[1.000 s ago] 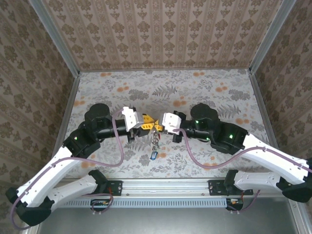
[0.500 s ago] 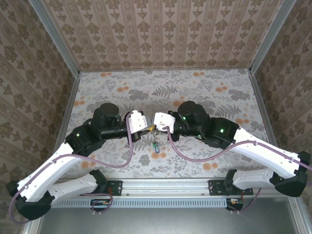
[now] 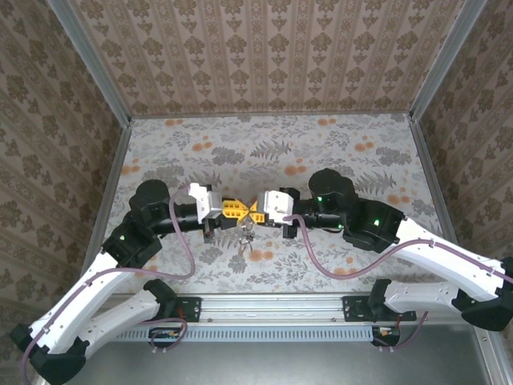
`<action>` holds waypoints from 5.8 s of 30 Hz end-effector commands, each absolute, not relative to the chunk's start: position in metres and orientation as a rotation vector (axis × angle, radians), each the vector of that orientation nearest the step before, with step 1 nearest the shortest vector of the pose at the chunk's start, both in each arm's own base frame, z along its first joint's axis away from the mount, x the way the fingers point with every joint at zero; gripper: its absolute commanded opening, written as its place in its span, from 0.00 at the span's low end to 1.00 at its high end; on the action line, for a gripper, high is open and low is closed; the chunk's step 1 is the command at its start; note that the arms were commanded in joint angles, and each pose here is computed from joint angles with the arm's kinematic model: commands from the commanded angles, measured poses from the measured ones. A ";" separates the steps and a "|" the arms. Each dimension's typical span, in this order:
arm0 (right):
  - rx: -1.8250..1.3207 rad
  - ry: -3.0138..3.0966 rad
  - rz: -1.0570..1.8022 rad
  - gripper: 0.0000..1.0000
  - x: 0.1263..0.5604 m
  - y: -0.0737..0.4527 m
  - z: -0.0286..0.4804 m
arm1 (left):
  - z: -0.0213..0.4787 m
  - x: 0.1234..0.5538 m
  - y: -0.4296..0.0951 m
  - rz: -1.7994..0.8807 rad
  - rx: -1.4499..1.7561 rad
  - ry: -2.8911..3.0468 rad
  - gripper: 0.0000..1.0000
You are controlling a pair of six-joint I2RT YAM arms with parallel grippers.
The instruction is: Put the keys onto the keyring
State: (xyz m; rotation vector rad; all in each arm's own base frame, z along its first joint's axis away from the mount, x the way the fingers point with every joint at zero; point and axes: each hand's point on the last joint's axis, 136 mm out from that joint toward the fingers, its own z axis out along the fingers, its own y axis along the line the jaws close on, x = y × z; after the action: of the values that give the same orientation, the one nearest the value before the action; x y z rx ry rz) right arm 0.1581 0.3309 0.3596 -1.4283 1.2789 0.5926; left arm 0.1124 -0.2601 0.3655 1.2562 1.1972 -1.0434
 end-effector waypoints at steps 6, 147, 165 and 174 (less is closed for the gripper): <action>-1.429 1.262 0.609 0.00 0.153 0.328 0.355 | 0.420 0.093 -0.257 -1.168 1.218 0.935 0.00; -1.361 1.343 0.522 0.00 0.172 0.312 0.349 | 0.338 0.112 -0.290 -0.683 1.601 1.355 0.14; -1.341 1.202 0.628 0.16 0.151 0.312 0.357 | 0.375 0.086 -0.282 -0.922 1.503 1.147 0.00; -1.443 1.221 0.733 0.17 0.138 0.323 0.350 | 0.402 0.069 -0.270 -1.121 1.460 1.014 0.00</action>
State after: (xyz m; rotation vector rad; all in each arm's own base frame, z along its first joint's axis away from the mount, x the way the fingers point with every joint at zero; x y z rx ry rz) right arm 0.1442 0.3193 0.3503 -1.4134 1.2190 0.6785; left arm 0.0900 -0.2737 0.3675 1.4738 1.1920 -1.0044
